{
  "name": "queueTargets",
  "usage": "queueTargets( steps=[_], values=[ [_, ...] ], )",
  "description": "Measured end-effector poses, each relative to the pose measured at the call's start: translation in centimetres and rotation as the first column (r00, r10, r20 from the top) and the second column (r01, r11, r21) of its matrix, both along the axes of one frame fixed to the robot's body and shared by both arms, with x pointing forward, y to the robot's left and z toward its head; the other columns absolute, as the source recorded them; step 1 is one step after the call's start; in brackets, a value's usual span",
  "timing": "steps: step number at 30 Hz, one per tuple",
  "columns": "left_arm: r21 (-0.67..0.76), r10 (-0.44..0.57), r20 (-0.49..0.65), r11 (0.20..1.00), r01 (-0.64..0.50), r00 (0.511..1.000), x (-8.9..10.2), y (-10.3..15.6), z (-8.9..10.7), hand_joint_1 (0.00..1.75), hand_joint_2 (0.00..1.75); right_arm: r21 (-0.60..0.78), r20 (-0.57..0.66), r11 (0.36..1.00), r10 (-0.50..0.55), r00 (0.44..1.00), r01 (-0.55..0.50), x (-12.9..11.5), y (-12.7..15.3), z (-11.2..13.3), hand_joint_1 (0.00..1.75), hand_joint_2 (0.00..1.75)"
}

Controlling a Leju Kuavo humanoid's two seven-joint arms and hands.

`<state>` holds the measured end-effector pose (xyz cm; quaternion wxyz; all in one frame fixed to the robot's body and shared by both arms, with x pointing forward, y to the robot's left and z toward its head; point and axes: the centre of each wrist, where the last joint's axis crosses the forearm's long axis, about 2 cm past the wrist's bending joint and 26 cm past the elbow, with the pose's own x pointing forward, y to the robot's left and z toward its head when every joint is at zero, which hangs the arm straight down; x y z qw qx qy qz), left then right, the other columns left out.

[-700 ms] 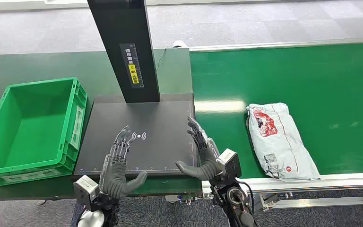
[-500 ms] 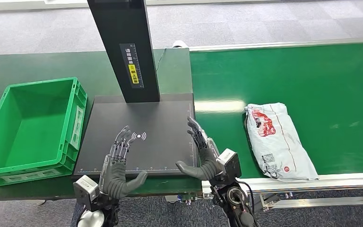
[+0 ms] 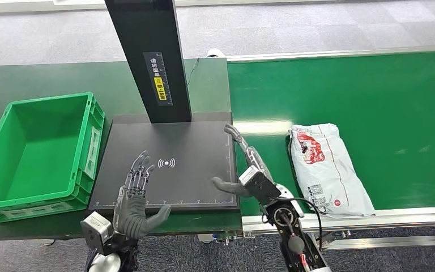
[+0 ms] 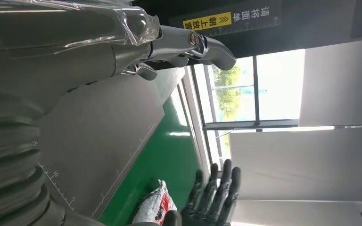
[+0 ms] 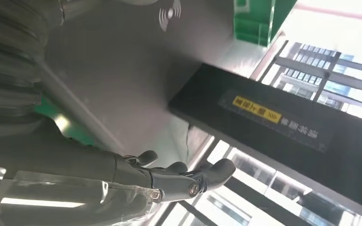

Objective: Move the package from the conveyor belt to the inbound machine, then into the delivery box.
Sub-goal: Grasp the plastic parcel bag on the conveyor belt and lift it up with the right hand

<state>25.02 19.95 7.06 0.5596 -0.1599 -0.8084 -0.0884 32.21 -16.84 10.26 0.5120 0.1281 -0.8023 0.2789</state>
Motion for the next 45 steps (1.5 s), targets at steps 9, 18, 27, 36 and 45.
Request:
queueTargets(
  steps=[9,18,27,36,45],
  values=[
    [0.018,0.014,-0.011,1.0,-0.013,1.0,-0.6,1.0,-0.7,0.0,1.75,-0.188,0.115,0.977,-0.075,0.991,0.096,5.9,-5.9,3.7,0.0,1.75],
    [0.047,0.054,-0.045,0.998,-0.052,0.998,-2.4,2.3,-1.6,0.0,1.75,-0.413,0.092,0.864,-0.275,0.957,0.288,9.5,-10.5,4.4,0.0,1.75],
    [0.072,0.067,-0.065,0.995,-0.062,0.996,-3.3,2.7,-1.1,0.0,1.75,-0.728,0.04,0.626,-0.37,0.928,0.28,10.2,-10.6,4.0,0.0,1.75],
    [0.081,0.098,-0.067,0.992,-0.093,0.993,-3.4,2.9,-0.8,0.0,1.75,-0.864,0.014,0.467,-0.349,0.937,0.187,10.7,-10.9,4.4,0.0,1.75],
    [0.081,0.099,-0.066,0.992,-0.094,0.993,-3.4,2.9,-0.8,0.0,1.75,-0.878,0.021,0.443,-0.339,0.941,0.18,10.7,-11.1,4.4,0.0,1.75]
  ],
)
